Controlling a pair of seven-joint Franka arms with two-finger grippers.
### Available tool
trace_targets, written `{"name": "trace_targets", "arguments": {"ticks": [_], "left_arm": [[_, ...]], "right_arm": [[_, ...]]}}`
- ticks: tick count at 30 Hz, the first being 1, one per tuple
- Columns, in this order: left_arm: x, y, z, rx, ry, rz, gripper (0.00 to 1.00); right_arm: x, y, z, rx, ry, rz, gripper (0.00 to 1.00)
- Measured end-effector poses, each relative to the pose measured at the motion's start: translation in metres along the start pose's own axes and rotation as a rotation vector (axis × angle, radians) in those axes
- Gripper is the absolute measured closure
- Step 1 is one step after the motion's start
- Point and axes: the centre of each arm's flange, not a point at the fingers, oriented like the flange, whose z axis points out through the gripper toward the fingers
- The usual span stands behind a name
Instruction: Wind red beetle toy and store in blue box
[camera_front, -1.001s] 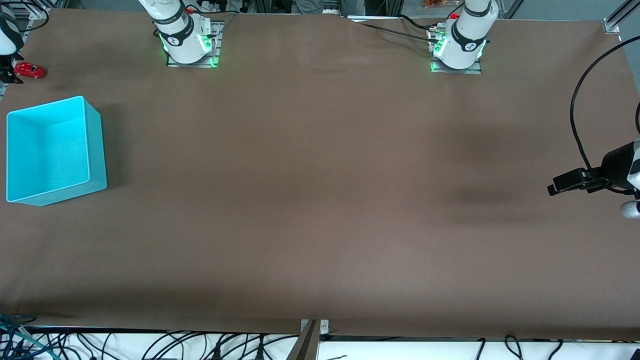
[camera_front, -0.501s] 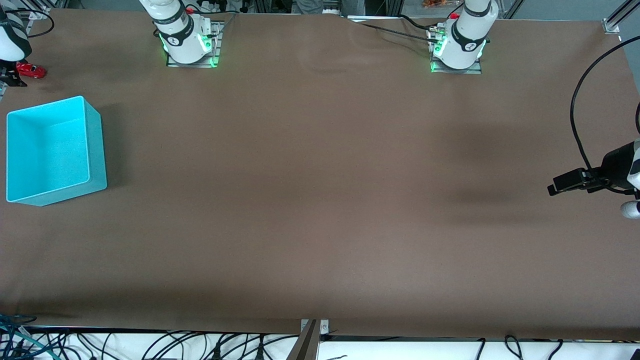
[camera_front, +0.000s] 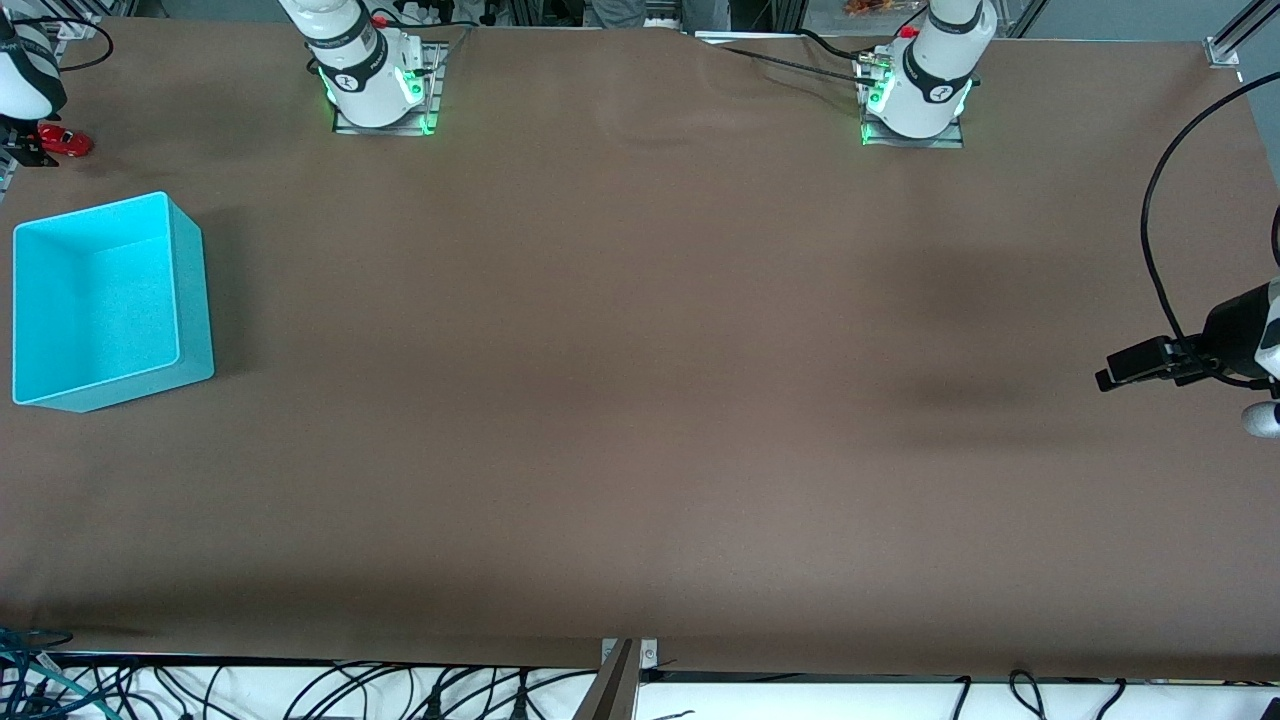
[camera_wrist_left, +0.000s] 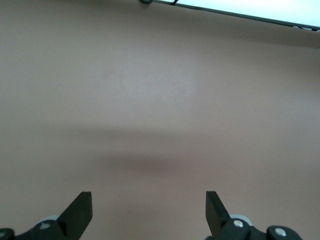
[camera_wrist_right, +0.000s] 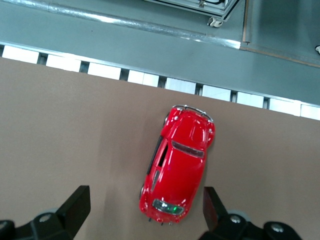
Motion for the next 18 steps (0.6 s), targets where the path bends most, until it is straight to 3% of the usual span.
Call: {"name": "trace_targets", "arguments": {"ticks": [18], "left_arm": [[0.0, 0.0, 0.0, 0.0, 0.0, 0.0, 0.0]], "right_arm": [[-0.005, 0.014, 0.019, -0.005, -0.004, 0.024, 0.01]]}}
